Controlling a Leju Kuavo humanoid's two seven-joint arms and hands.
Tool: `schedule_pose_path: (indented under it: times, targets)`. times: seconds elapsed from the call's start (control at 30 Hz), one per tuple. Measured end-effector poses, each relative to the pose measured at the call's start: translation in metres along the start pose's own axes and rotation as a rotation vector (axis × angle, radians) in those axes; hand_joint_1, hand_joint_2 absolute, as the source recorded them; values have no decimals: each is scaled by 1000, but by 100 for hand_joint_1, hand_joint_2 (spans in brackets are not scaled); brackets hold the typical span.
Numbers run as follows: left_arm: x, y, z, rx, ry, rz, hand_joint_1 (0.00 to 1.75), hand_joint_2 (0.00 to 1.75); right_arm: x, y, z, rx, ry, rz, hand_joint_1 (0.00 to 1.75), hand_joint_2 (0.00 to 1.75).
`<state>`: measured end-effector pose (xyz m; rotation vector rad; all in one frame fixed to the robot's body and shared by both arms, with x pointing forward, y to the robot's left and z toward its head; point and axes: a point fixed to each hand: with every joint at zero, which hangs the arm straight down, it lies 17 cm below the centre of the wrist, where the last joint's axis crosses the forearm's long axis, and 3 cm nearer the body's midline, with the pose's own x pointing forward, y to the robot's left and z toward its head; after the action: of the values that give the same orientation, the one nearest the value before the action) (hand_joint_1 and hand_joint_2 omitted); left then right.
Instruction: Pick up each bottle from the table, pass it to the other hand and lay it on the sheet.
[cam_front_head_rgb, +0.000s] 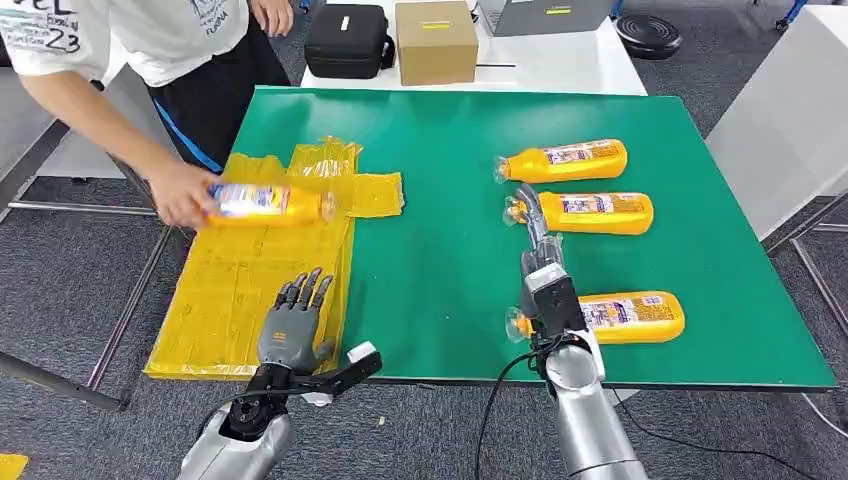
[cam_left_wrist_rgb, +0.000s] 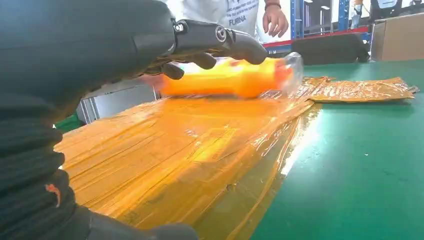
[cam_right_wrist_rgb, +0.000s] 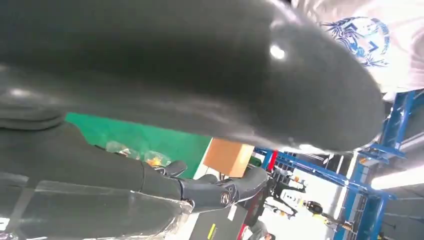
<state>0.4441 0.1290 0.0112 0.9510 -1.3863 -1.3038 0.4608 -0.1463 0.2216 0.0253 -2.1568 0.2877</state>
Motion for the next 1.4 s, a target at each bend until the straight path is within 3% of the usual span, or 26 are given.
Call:
schedule_pose_path:
  times: [0.37,0.53,0.7,0.73,0.9,1.1,1.4]
  targets:
    - [-1,9,-1,39,5,58,0,175,1,0,-3,0,-4,-15,0,0]
    - [9,49,-1,193,-58,424,0,175,-2,-2,1,-11,6,-8,0,0]
    - [11,101,4,352,-139,1053,0,175,-2,-5,4,-28,-8,34,0,0]
    - [10,110,5,374,-151,1129,0,175,-2,-6,4,-27,-8,50,0,175]
    - [14,133,6,405,-209,1397,0,175,-13,-1,12,48,20,201,0,175]
    - [24,140,6,398,-248,1514,0,175,-42,-13,26,181,118,444,0,175]
    - [21,148,2,424,-247,1531,0,175,-73,-88,39,321,298,601,0,175]
